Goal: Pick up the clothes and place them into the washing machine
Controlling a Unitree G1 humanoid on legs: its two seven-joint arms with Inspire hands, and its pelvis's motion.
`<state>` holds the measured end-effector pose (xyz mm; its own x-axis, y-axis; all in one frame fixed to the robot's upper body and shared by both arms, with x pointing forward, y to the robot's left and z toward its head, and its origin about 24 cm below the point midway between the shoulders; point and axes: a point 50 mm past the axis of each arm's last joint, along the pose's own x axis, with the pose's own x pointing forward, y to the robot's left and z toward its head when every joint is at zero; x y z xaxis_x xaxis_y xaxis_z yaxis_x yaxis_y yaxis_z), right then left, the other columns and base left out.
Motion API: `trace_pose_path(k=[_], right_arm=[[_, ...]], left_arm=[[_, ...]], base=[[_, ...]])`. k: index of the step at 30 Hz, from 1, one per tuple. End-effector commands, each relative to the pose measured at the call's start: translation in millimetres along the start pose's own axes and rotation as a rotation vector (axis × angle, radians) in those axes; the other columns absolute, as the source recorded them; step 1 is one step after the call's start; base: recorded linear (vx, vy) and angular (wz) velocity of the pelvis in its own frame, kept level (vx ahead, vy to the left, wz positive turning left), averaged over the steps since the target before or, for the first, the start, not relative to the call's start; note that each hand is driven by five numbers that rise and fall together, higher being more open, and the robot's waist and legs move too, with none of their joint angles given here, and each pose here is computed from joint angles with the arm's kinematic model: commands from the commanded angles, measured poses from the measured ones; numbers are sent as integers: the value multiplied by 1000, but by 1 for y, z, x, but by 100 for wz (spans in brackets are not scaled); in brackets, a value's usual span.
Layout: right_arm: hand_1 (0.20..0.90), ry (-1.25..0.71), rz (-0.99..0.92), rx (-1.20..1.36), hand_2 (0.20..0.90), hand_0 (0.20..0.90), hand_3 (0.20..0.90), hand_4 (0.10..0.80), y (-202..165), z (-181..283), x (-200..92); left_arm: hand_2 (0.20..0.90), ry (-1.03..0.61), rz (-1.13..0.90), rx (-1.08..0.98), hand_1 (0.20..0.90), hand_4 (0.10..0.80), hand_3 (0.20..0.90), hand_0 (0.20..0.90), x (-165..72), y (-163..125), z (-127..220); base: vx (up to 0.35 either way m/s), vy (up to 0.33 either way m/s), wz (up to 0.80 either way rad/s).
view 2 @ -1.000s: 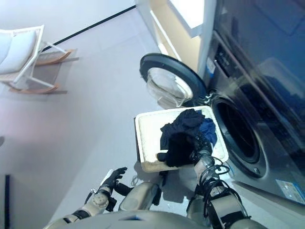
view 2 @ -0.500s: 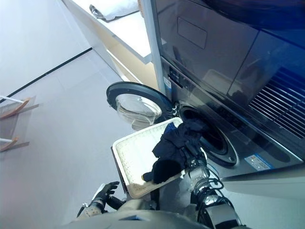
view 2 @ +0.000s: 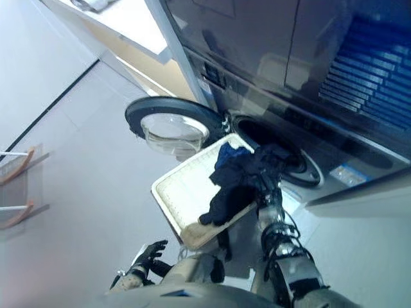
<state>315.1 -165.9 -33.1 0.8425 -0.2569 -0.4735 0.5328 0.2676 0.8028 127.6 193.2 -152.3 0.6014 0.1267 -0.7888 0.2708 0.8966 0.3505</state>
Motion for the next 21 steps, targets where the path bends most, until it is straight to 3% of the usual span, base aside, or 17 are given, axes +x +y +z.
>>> trace_pose_path(k=[1,4,9,14,21], right_arm=[[300,-171,336,166,300,300,300,400,109,31,-4],[300,-242,416,231,300,300,300,400,145,52,-8],[300,-476,480,397,300,300,300,400,190,135,-18],[300,-667,600,489,300,300,300,400,231,206,-49],[300,-869,754,443,300,300,300,400,270,268,-102]], left_arm=[[900,-79,24,-12,900,800,900,900,7,1,26],[900,-121,69,-5,900,800,900,900,12,14,41],[900,-212,122,4,900,800,900,900,16,30,67],[900,-280,121,40,900,800,900,900,15,32,78],[900,-351,123,50,900,800,900,900,12,35,88]], base=[[-35,-47,-41],[-105,-93,-4],[-32,-44,27],[37,12,32],[26,52,9]])
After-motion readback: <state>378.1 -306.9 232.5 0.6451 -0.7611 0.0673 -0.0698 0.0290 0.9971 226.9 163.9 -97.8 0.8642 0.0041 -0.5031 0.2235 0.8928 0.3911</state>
